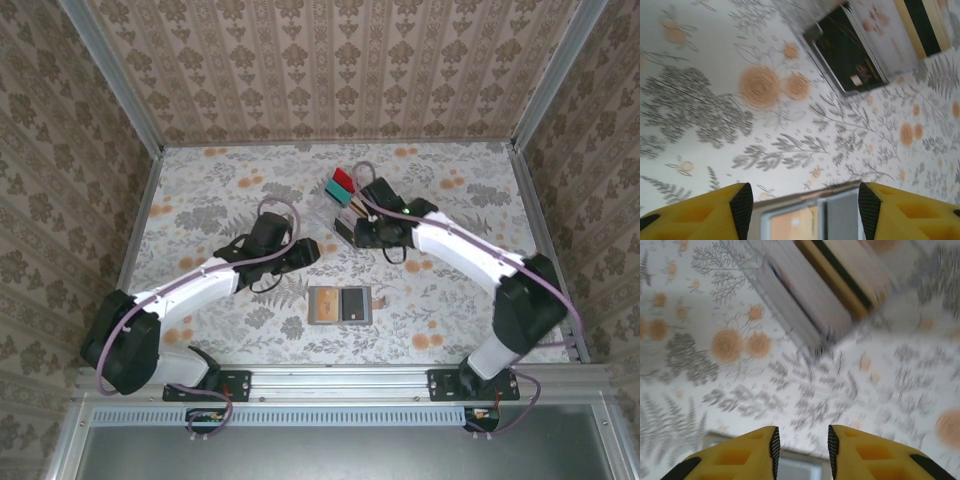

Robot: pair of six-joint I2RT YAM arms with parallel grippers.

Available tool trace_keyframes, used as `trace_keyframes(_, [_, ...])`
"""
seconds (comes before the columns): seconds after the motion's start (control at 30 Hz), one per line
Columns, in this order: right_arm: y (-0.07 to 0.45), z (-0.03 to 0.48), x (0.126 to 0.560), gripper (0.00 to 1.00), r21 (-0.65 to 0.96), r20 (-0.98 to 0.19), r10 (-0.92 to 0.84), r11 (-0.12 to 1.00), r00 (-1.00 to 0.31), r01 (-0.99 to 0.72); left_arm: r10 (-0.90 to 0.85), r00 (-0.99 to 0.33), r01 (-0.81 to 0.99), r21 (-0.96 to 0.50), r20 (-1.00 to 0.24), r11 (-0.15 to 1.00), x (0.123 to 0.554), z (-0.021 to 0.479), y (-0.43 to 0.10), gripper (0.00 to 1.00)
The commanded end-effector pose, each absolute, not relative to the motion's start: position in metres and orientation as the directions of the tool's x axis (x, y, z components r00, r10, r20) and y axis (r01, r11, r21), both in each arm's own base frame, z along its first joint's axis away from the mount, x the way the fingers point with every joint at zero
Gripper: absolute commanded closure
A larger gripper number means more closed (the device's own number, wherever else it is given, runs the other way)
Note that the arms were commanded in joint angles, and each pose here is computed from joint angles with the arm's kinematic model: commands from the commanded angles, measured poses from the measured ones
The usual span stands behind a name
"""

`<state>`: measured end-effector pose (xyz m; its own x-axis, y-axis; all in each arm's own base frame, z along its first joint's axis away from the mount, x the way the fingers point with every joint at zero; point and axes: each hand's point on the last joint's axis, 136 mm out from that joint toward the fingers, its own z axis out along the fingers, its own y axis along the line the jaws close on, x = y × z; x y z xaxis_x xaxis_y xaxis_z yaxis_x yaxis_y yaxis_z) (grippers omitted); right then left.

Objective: Put the credit cards into the card holder
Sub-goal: Insert the credit card into the card slot, then pick up the credit card from the storage box.

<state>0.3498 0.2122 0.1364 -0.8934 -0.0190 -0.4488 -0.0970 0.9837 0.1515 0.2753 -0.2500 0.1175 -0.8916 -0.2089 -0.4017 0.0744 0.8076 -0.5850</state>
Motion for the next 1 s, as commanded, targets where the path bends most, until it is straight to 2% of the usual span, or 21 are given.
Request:
trace_keyframes(0.0, [0.195,0.128,0.361,0.66,-0.107,-0.385,-0.259,0.966,-0.886,-0.236,-0.192,-0.891,0.113,-0.609,-0.412,0.785,0.281,0.124,-0.252,0.36])
trace_keyframes(0.33, [0.215,0.124,0.416,0.64,-0.318,-0.352,-0.461,0.878,-0.815,-0.359,-0.222,-0.896,0.079,-0.629,-0.385,0.773,0.290,0.119,-0.248,0.31])
trace_keyframes(0.97, [0.215,0.088,0.435,0.62,-0.496,-0.259,-0.557,0.778,-0.789,-0.386,-0.239,-0.901,0.055,-0.643,-0.362,0.764,0.290,0.114,-0.242,0.29])
